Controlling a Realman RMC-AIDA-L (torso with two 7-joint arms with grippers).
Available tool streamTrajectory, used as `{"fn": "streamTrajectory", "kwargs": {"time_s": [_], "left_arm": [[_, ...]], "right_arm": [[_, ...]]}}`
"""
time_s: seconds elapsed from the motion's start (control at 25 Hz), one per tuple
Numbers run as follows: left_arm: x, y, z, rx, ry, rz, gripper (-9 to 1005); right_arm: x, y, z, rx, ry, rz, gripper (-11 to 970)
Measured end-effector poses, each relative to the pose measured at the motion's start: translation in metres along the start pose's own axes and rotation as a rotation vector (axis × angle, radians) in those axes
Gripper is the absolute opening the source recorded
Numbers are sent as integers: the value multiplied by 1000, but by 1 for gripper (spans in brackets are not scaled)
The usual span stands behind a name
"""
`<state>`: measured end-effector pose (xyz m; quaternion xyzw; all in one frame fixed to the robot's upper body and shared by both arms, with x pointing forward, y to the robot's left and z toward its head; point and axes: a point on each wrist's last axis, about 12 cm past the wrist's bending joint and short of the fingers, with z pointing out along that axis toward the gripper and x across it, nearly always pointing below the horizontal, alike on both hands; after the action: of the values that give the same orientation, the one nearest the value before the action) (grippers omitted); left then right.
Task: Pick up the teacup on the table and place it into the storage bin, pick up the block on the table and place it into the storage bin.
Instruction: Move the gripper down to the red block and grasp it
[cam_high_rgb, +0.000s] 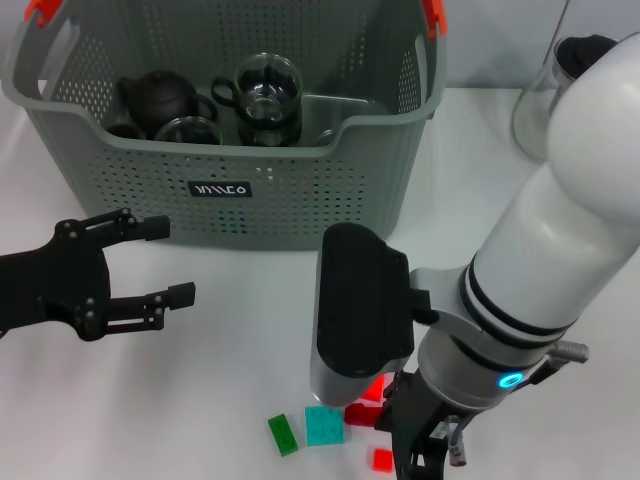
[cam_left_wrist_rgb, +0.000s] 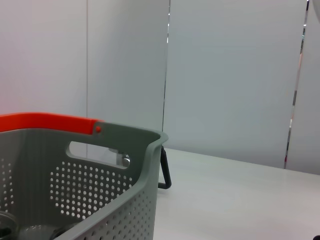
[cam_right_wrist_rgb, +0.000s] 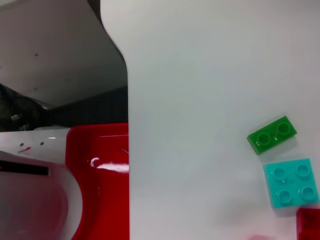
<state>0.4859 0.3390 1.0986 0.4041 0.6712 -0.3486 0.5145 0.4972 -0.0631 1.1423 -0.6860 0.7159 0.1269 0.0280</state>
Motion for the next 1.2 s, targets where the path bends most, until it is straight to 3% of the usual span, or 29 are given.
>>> {"fn": "streamTrajectory", "kwargs": {"time_s": [0.8, 1.04, 1.2], "left_arm": [[1, -1, -1, -3, -4, -4, 842], [1, -1, 0, -1, -6, -5, 842], [2, -2, 0, -1, -8, -6, 841]], "right_arm": [[0, -5, 24, 17, 38, -3, 848], [-1, -5, 26, 19, 34, -2, 677], [-1, -6, 28, 24, 31, -2, 674]]}}
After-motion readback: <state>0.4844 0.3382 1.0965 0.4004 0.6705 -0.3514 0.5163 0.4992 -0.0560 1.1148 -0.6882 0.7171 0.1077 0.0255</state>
